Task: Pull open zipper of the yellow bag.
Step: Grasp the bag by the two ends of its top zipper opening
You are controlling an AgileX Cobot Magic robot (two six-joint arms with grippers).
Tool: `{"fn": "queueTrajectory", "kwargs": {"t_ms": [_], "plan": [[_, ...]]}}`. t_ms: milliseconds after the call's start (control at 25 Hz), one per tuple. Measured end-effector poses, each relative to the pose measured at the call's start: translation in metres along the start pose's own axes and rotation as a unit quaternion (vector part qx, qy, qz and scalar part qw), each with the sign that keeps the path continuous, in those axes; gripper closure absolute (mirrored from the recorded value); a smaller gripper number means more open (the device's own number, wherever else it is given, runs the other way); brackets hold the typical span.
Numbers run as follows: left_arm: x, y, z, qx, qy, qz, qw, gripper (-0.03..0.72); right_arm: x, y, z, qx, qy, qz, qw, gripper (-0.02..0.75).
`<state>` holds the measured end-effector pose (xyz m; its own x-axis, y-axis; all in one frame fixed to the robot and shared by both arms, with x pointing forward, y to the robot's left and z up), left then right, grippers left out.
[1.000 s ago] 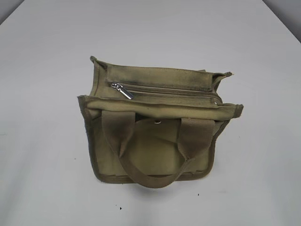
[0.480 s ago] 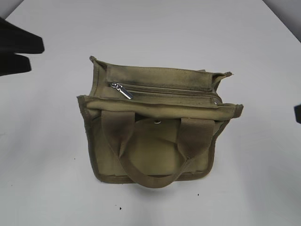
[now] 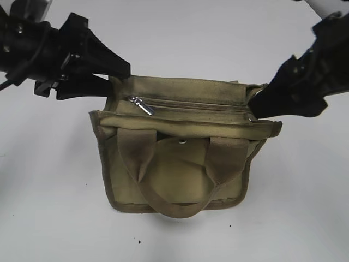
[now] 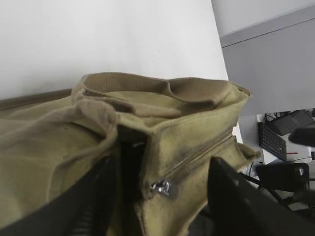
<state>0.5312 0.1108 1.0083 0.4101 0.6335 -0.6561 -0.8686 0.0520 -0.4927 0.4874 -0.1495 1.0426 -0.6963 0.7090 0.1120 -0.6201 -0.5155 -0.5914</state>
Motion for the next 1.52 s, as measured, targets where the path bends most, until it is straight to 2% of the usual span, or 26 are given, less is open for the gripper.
{"fn": "queueTrajectory", "kwargs": {"t_ms": [200, 280, 480, 560, 760, 880, 960, 1040, 1360, 1520], "plan": [[0.006, -0.007, -0.01, 0.002, 0.001, 0.012, 1.0, 0.235, 0.031, -0.025, -0.024, 0.067, -0.09, 0.081, 0.99, 0.176], [0.007, -0.009, -0.012, 0.002, 0.004, 0.014, 1.0, 0.25, 0.04, -0.037, -0.033, 0.074, -0.11, 0.113, 0.985, 0.176], [0.005, -0.01, -0.015, 0.012, 0.016, 0.018, 1.0, 0.344, 0.057, -0.055, -0.049, 0.091, -0.147, 0.143, 0.975, 0.176], [0.005, -0.01, -0.016, 0.014, 0.017, 0.018, 1.0, 0.36, 0.057, -0.068, -0.053, 0.073, -0.146, 0.144, 0.976, 0.176], [0.002, -0.011, -0.017, 0.015, 0.02, 0.014, 1.0, 0.389, 0.052, -0.1, -0.056, -0.017, -0.113, 0.128, 0.985, 0.176], [-0.004, -0.013, -0.019, 0.011, 0.021, -0.003, 1.0, 0.487, 0.055, -0.11, -0.06, -0.043, -0.117, 0.111, 0.986, 0.176], [-0.006, -0.014, -0.02, 0.012, 0.021, -0.021, 0.999, 0.599, 0.056, -0.11, -0.068, -0.042, -0.117, 0.109, 0.986, 0.176], [-0.007, -0.016, -0.019, 0.01, 0.021, -0.03, 0.999, 0.659, 0.057, -0.107, -0.078, -0.031, -0.12, 0.111, 0.986, 0.176], [-0.009, -0.016, -0.019, 0.013, 0.024, -0.034, 0.999, 0.678, 0.042, -0.097, -0.103, 0.007, -0.09, 0.132, 0.987, 0.181], [-0.009, -0.016, -0.019, 0.013, 0.024, -0.034, 0.999, 0.679, 0.039, -0.093, -0.109, 0.021, -0.083, 0.131, 0.988, 0.248]]}}
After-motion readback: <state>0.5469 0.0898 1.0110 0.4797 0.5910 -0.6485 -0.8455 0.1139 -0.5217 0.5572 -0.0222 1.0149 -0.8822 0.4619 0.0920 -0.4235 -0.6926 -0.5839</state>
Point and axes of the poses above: a point on each arm's last joint axis where the gripper is mounted, z pointing back along that axis away from the gripper, x along the wrist's bending axis when the last joint is at zero, y = z × x, the point moved 6 cm from there along -z, pointing out along that axis toward the gripper, and after that the axes turned 9 degrees about -z, right-handed, at the moved point
